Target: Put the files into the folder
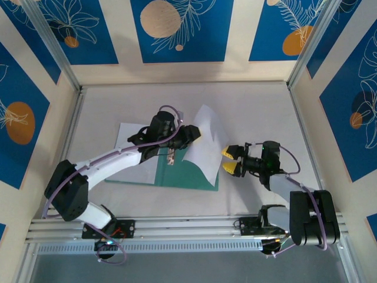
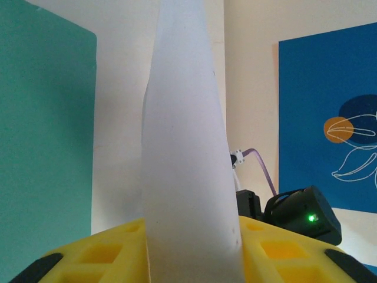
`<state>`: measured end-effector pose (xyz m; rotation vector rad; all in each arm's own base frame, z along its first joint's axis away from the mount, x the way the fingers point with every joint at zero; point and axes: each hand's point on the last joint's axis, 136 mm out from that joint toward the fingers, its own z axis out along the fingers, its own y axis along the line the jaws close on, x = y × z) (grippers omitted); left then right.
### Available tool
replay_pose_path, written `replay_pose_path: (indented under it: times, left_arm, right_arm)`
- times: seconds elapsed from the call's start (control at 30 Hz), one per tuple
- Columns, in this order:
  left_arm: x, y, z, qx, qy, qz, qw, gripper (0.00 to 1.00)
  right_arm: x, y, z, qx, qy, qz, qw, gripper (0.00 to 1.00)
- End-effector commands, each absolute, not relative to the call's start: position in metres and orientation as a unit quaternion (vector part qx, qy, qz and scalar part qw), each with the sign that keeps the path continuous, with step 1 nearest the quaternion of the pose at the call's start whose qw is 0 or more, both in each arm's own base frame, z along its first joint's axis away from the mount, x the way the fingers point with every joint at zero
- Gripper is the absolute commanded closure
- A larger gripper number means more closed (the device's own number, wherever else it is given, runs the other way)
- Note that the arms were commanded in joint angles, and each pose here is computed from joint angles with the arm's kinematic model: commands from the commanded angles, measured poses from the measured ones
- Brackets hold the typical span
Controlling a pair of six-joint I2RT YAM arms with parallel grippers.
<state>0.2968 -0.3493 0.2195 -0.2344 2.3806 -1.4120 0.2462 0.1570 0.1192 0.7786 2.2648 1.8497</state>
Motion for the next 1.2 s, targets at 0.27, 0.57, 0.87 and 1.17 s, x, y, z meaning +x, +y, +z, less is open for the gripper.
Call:
replay_pose_path:
  times: [0.27, 0.57, 0.87, 1.17]
  left_arm:
    - [0.294, -0.342, 0.271, -0.085, 0.811, -0.543, 0.201, 0.63]
    - [0.290, -0.339, 0.291, -0.084, 0.798, -0.558, 0.211, 0.63]
    - [0.288, -0.338, 0.302, -0.085, 0.789, -0.568, 0.215, 0.63]
    - [0.285, -0.343, 0.304, -0.085, 0.785, -0.578, 0.208, 0.63]
  right_arm:
    - [0.265, 0.165, 0.165, 0.253, 0.709, 0.633, 0.179, 0.25]
    - [0.263, 0.168, 0.170, 0.258, 0.711, 0.628, 0.183, 0.23]
    - [0.261, 0.174, 0.165, 0.260, 0.715, 0.623, 0.183, 0.22]
    - [0.266, 0.188, 0.169, 0.251, 0.718, 0.625, 0.176, 0.22]
